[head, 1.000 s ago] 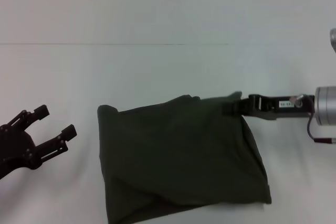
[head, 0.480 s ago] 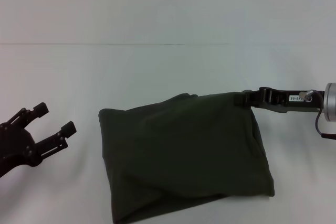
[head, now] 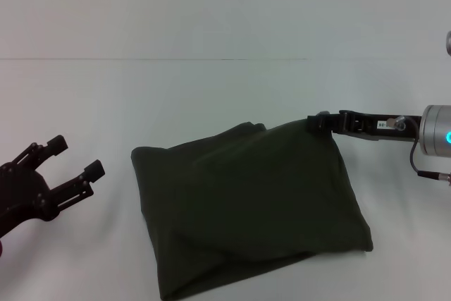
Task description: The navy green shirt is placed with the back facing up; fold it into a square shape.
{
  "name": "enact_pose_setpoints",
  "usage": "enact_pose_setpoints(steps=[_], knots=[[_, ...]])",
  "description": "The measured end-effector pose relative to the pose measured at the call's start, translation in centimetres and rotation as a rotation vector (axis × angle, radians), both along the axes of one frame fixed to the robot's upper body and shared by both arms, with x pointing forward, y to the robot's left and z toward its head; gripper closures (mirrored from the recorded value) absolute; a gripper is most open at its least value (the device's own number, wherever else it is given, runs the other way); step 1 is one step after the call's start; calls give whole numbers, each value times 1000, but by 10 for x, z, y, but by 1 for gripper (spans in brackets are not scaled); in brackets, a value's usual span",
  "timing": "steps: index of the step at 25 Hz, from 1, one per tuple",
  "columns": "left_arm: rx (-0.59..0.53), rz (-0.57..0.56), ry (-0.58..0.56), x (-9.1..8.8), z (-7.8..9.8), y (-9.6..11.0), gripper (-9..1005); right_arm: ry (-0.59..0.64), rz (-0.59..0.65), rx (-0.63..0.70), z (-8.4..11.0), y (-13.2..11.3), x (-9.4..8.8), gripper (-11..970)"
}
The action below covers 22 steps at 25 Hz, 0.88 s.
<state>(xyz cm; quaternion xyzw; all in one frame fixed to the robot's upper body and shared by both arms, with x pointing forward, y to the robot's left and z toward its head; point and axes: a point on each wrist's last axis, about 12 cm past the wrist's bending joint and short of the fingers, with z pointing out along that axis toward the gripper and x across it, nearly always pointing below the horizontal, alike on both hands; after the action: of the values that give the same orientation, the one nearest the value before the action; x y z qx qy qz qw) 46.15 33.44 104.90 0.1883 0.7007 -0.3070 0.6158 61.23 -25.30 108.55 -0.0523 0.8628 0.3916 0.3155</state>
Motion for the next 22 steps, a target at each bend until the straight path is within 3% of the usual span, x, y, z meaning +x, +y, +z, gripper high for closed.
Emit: enact_pose_setpoints(steps=[4,9,12,15,19,22], knots=[[-33,9,-5,0,0,-1,62,-14,-57,-13,-2,-8,3,682],[-92,15,13,0,1,-2,62,-55,-132,5,-3,-31,-2,440],[-164,4,59,3,1,-6,63,-144,-114,43,-1,-42,-12,321],[-246,-7,133,6,4,-6,63,-311,36,64,5,-34,-26,201],[-345,-32,234,11,9,-2,62,-475,284,12,0,-7,-44,150],[-393,-60,300,12,13,2,62,-535,403,-45,-11,13,-51,111]])
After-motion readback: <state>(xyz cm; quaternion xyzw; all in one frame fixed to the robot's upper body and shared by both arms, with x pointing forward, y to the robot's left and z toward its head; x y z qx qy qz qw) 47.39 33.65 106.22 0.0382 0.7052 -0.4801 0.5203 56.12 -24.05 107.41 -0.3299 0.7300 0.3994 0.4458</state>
